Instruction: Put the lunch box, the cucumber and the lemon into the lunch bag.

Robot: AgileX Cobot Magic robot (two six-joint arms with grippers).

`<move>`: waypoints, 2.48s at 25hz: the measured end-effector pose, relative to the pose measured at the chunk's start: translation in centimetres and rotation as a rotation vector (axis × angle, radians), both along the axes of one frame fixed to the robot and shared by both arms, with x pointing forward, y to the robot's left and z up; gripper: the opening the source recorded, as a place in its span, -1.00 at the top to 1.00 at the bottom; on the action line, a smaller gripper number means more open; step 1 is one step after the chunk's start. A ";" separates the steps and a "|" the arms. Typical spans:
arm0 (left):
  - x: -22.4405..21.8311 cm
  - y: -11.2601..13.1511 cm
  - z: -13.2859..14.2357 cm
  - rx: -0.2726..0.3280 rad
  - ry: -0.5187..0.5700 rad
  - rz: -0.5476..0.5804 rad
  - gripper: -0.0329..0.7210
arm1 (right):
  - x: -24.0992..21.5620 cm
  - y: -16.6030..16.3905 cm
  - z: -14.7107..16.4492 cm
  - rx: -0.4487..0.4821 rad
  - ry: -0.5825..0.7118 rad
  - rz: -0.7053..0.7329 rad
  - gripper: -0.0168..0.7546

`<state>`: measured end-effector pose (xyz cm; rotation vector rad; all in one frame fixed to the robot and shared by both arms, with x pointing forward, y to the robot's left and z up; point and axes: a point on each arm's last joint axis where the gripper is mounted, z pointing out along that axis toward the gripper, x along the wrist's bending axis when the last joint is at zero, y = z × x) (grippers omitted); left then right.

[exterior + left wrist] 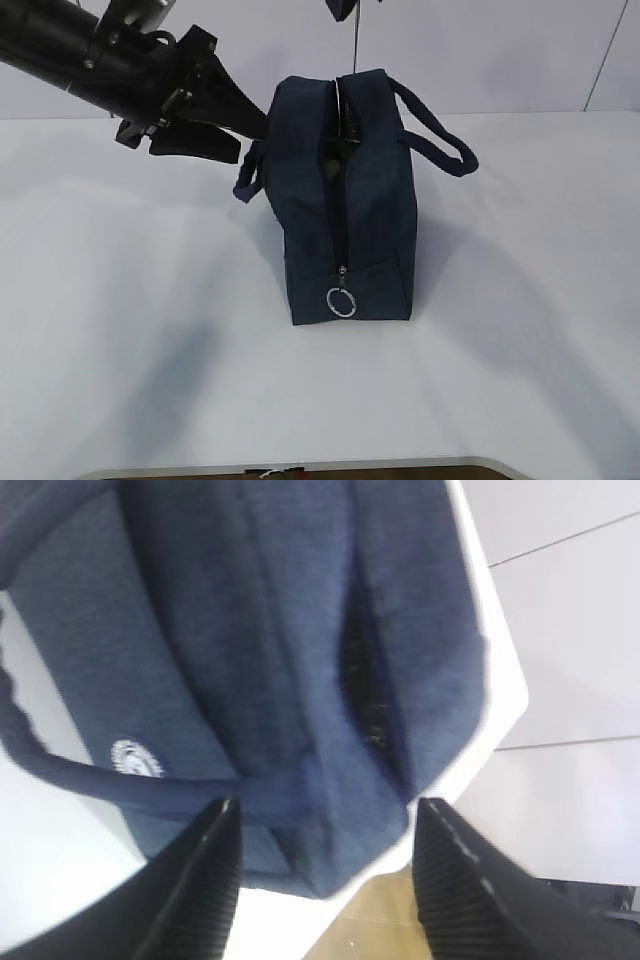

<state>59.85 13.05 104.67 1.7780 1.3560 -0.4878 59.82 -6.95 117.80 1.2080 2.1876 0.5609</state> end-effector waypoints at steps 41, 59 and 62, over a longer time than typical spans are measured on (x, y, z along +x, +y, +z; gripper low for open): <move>-7.6 5.8 9.0 0.490 -0.117 0.016 0.11 | -16.9 -9.1 -4.3 0.358 -0.371 0.327 0.04; -17.6 10.3 13.6 0.612 -0.356 0.093 0.13 | -15.0 -7.4 -13.3 0.424 -0.311 0.301 0.04; -17.8 10.2 13.7 0.602 -0.359 0.093 0.13 | -15.6 -7.8 -15.0 0.455 -0.361 0.307 0.04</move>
